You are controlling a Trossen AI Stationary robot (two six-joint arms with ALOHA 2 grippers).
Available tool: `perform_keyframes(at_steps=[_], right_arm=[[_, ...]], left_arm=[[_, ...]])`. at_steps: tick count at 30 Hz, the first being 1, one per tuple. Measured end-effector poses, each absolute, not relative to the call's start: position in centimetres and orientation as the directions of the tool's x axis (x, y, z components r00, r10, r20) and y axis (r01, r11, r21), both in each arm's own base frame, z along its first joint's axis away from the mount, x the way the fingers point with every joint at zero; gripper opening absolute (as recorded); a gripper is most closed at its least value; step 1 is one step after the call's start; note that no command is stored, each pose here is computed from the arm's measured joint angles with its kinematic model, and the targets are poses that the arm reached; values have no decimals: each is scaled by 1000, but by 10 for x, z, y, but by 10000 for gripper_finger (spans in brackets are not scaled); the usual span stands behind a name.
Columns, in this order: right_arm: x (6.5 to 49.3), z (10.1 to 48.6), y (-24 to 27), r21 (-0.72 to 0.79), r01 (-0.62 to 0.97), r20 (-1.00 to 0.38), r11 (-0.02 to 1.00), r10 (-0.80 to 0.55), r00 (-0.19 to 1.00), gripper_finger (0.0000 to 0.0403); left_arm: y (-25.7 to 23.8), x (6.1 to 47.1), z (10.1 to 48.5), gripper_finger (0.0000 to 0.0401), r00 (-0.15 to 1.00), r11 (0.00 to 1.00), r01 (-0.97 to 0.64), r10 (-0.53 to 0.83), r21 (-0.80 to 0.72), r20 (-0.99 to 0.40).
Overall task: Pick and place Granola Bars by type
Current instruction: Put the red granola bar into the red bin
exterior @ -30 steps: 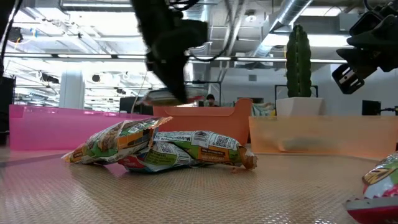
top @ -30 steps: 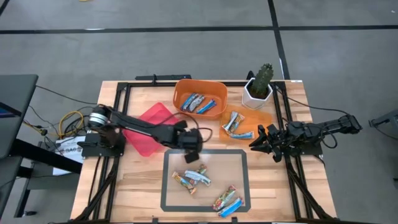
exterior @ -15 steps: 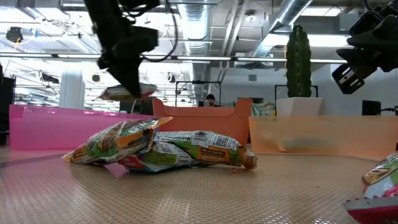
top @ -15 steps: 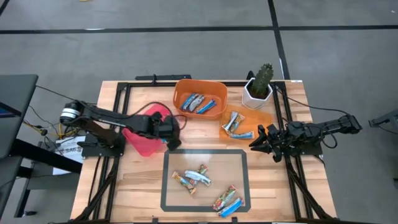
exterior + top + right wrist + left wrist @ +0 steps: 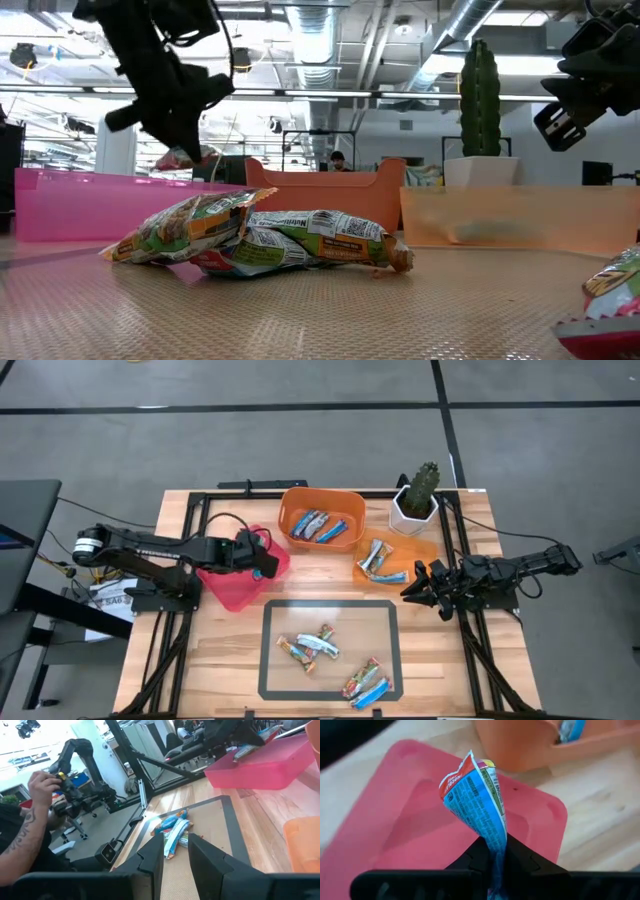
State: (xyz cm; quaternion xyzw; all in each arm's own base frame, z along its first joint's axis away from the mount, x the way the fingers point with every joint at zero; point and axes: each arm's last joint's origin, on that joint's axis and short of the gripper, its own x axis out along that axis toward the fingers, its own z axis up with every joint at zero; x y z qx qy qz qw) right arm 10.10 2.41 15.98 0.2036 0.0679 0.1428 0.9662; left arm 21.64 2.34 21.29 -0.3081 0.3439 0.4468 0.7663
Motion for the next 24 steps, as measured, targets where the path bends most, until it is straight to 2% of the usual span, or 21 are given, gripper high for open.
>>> perform_keyframes(at_steps=[7, 15, 24], right_arm=[[101, 160, 24, 413, -248, -73, 876, 304, 950, 82], [101, 160, 24, 413, -248, -73, 876, 304, 950, 82], [101, 160, 24, 413, -248, -73, 876, 303, 950, 82]], left_arm=[[27, 203, 199, 31, 454, 324, -884, 429, -336, -781], [34, 191, 194, 32, 409, 249, -912, 527, -325, -745], [36, 190, 192, 32, 409, 159, -909, 530, -386, -743]])
